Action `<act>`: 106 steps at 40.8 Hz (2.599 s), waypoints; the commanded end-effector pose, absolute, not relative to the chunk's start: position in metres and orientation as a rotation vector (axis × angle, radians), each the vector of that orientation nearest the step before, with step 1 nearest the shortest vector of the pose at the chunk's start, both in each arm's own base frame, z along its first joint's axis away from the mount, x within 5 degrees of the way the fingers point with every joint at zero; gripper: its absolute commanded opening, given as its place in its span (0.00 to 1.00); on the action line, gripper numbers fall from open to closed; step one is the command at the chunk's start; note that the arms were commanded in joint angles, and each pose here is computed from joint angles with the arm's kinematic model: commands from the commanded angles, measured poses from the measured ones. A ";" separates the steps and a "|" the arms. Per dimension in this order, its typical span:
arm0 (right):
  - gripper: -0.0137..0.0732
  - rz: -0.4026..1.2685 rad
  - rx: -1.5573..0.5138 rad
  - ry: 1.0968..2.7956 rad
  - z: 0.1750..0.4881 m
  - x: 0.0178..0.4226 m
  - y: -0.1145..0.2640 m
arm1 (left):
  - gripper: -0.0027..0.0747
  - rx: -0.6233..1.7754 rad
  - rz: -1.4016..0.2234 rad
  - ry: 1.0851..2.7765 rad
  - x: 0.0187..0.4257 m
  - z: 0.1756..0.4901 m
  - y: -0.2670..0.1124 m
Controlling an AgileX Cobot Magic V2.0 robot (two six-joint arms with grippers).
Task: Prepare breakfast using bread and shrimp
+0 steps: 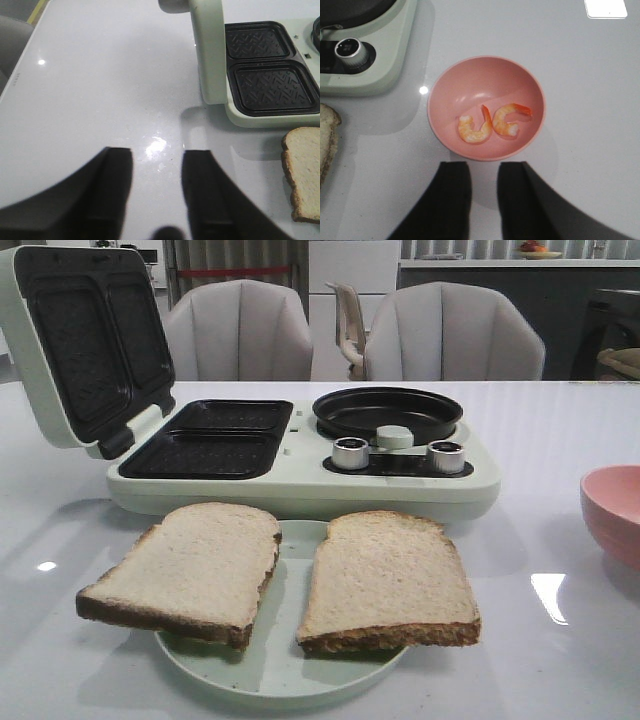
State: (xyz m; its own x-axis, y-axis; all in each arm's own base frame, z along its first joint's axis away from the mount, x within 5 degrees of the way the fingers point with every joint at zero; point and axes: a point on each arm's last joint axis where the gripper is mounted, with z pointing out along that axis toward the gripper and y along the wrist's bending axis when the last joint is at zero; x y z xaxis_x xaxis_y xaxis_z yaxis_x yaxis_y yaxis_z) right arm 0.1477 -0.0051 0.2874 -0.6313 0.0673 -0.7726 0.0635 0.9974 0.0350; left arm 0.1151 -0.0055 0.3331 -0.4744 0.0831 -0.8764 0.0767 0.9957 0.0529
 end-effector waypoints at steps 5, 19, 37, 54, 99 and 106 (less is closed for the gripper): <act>0.72 -0.009 0.082 2.181 0.299 0.158 -0.007 | 0.89 0.114 0.005 1.977 0.119 0.348 -0.006; 0.72 -0.009 0.082 2.181 0.299 0.157 -0.007 | 0.88 0.496 0.005 1.951 0.118 0.328 -0.029; 0.72 -0.009 0.082 2.181 0.299 0.157 -0.007 | 0.88 1.343 0.114 1.771 0.120 0.269 -0.094; 0.72 -0.009 0.082 2.181 0.299 0.157 -0.007 | 0.77 1.607 0.467 1.732 0.143 0.207 -0.159; 0.72 -0.009 0.082 2.181 0.299 0.157 -0.007 | 0.35 1.631 0.719 1.720 0.181 0.164 -0.190; 0.72 -0.009 0.082 2.181 0.299 0.157 -0.007 | 0.19 1.627 0.729 1.720 0.181 0.165 -0.190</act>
State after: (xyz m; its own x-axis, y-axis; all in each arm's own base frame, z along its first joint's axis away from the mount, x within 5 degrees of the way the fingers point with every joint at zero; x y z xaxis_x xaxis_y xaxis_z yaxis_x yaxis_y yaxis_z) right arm 0.1520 -0.0053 0.2835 -0.6515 0.0680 -0.7556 0.0644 0.9973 0.0342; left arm 0.1754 -0.1886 0.1492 -0.0007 0.9980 -0.0637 0.6916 0.0465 0.7208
